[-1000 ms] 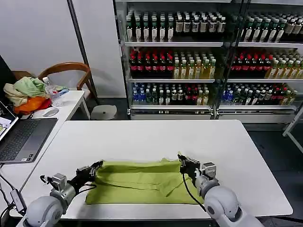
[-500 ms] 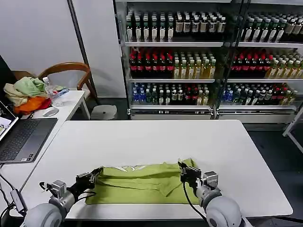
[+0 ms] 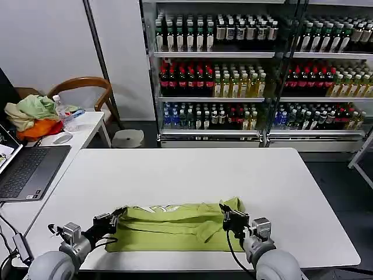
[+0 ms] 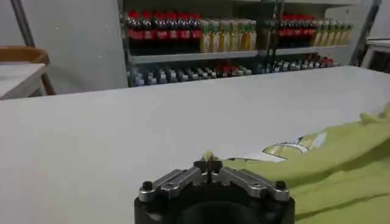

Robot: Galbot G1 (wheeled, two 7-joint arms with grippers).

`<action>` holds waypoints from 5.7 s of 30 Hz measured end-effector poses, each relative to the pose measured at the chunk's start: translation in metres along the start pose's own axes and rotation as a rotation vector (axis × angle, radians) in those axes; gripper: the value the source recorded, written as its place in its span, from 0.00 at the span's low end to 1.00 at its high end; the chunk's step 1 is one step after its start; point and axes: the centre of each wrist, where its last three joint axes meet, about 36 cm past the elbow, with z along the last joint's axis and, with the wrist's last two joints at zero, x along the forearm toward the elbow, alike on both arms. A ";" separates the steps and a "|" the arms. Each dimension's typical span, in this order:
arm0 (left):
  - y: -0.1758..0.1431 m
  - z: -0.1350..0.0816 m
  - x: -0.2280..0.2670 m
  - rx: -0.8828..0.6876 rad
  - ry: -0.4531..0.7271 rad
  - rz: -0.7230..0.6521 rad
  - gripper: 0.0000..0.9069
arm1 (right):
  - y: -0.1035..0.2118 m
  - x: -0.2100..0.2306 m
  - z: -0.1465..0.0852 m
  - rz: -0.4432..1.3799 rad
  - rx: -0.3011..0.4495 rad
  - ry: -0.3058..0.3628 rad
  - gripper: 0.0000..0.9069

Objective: Fold and organize the clothes.

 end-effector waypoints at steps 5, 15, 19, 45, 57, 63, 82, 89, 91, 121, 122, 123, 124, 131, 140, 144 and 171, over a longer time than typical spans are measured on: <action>0.000 -0.001 0.003 -0.002 0.013 -0.001 0.06 | 0.001 0.001 0.004 0.003 0.007 0.007 0.00; 0.003 0.001 0.004 -0.018 0.040 -0.011 0.06 | 0.003 0.004 0.011 0.023 0.025 0.034 0.00; 0.001 -0.001 0.005 -0.022 0.040 -0.007 1.00 | 0.004 0.007 0.012 0.027 0.031 0.045 1.00; -0.059 -0.008 0.026 0.033 -0.019 -0.168 1.00 | -0.011 0.033 0.011 0.117 0.155 -0.079 1.00; -0.085 -0.005 0.016 0.129 -0.019 -0.296 1.00 | -0.014 0.033 0.016 0.150 0.191 -0.095 1.00; -0.095 0.001 0.009 0.153 0.004 -0.336 1.00 | -0.012 0.031 0.019 0.157 0.208 -0.099 1.00; -0.104 0.009 -0.005 0.189 0.034 -0.400 1.00 | -0.016 0.032 0.019 0.173 0.234 -0.104 1.00; -0.111 0.016 -0.007 0.192 0.065 -0.405 0.04 | -0.016 0.035 0.014 0.177 0.244 -0.118 1.00; -0.112 0.017 -0.007 0.189 0.068 -0.405 0.06 | -0.015 0.036 0.013 0.177 0.246 -0.120 1.00; -0.104 0.007 -0.006 0.118 0.048 -0.357 0.04 | -0.015 0.029 0.010 0.179 0.266 -0.134 1.00; -0.102 0.004 -0.004 0.115 0.043 -0.360 0.04 | -0.015 0.029 0.009 0.180 0.267 -0.138 1.00; -0.098 0.001 -0.002 0.111 0.039 -0.364 0.04 | -0.016 0.028 0.009 0.180 0.268 -0.140 1.00; -0.094 -0.001 0.000 0.107 0.037 -0.369 0.04 | -0.016 0.028 0.008 0.179 0.269 -0.141 1.00; -0.057 -0.018 0.014 0.086 0.043 -0.432 0.04 | -0.018 0.023 0.003 0.180 0.277 -0.157 1.00; 0.002 -0.043 0.038 0.059 0.037 -0.551 0.04 | -0.021 0.020 -0.002 0.187 0.281 -0.183 1.00; 0.022 -0.058 0.050 0.039 0.025 -0.594 0.04 | -0.023 0.021 -0.005 0.191 0.287 -0.192 1.00; -0.099 -0.059 0.038 0.006 -0.073 -0.316 0.06 | -0.028 0.027 0.000 0.228 0.295 -0.165 1.00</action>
